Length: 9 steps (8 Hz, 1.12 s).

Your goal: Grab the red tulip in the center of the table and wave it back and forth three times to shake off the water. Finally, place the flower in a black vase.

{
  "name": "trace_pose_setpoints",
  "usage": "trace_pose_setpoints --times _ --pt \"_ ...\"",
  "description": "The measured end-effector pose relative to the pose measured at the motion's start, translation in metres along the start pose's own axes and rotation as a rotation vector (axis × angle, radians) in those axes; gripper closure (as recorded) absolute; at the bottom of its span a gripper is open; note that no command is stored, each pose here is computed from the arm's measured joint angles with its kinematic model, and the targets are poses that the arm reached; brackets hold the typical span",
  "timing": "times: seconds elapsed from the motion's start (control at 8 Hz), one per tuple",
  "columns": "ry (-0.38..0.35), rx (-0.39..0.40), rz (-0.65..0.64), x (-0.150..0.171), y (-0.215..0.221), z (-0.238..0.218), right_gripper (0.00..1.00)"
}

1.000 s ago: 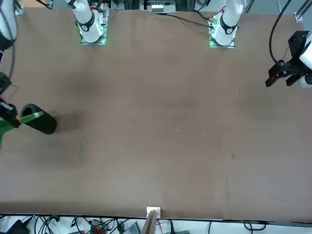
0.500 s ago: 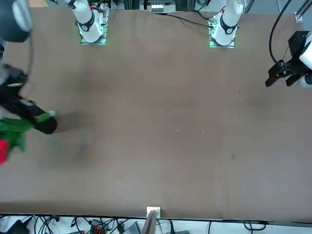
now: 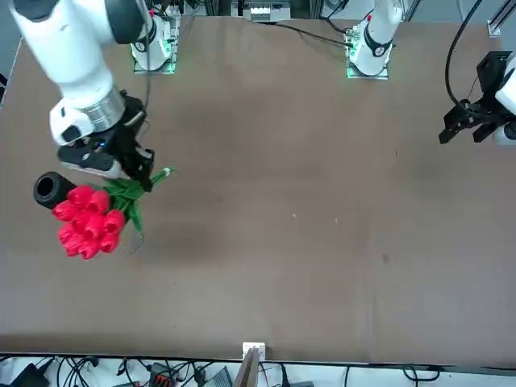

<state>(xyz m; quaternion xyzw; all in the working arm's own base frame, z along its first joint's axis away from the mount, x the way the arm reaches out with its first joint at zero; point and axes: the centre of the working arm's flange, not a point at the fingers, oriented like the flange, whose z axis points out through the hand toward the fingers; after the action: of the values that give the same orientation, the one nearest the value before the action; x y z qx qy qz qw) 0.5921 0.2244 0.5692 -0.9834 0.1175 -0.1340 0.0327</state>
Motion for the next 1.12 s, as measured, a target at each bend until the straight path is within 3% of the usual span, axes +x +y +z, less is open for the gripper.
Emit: trace_pose_setpoints --times 0.25,0.5,0.75,1.12 --pt "0.016 -0.042 0.039 0.034 0.057 0.002 0.92" --pt "0.035 -0.101 0.021 0.081 0.167 -0.002 0.92" --pt "0.044 -0.147 -0.032 0.105 0.260 -0.014 0.92" --pt "0.117 -0.155 -0.028 0.101 0.280 -0.063 0.92"
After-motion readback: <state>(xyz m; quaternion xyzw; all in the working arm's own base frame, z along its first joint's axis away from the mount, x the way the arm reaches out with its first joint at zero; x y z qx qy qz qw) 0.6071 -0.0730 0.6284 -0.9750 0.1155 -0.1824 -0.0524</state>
